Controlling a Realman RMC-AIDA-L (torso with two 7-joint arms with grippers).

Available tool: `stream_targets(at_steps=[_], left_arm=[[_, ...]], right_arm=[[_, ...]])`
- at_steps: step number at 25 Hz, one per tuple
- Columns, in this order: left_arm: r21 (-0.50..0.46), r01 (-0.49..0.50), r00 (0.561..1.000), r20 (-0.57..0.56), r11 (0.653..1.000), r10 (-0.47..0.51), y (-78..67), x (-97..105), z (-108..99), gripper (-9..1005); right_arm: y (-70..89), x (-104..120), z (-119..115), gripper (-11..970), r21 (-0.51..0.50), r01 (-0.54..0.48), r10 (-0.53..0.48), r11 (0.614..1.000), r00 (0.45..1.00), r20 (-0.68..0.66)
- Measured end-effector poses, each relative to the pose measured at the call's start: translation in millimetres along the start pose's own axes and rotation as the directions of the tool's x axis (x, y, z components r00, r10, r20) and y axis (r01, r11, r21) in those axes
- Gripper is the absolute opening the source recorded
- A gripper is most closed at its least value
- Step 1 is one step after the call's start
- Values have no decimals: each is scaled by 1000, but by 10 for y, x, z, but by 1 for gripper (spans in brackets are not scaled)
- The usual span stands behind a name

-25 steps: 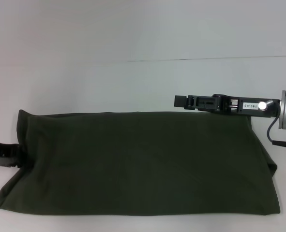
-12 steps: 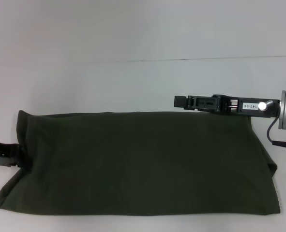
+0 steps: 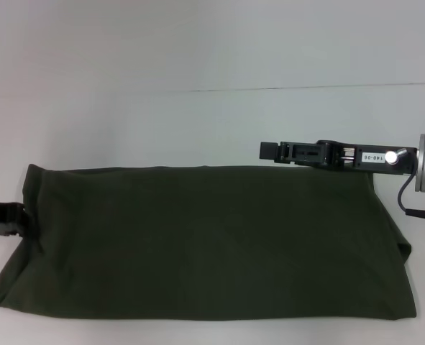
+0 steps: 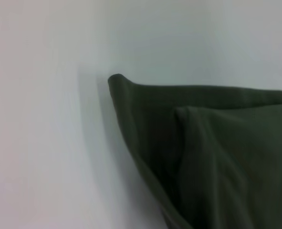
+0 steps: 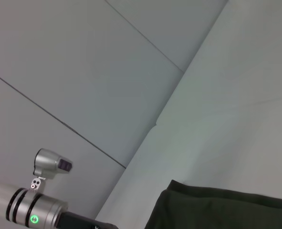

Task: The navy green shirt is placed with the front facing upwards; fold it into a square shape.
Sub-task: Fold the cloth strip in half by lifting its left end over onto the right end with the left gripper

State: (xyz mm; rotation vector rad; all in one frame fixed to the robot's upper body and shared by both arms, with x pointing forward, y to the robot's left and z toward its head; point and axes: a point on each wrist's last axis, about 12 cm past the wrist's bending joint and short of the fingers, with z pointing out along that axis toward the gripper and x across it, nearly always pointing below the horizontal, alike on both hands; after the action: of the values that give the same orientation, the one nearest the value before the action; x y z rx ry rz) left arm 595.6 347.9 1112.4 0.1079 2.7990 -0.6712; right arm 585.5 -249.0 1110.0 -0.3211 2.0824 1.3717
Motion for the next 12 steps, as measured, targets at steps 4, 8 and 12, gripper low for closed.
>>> stream_targets(at_steps=[4, 8, 12], left_arm=[[24, 8, 1000, 27, 1000, -9, 8, -35, -86, 38], [42, 16, 999, 41, 999, -17, 22, -40, -126, 33], [50, 20, 999, 46, 999, -22, 23, -39, -142, 35]], right_arm=[[-4, 9, -11, 774, 0, -3, 3, 1000, 1000, 0], [-8, 8, -22, 774, 2, -3, 3, 1000, 1000, 0], [-9, 5, -28, 774, 2, -3, 3, 1000, 1000, 0]])
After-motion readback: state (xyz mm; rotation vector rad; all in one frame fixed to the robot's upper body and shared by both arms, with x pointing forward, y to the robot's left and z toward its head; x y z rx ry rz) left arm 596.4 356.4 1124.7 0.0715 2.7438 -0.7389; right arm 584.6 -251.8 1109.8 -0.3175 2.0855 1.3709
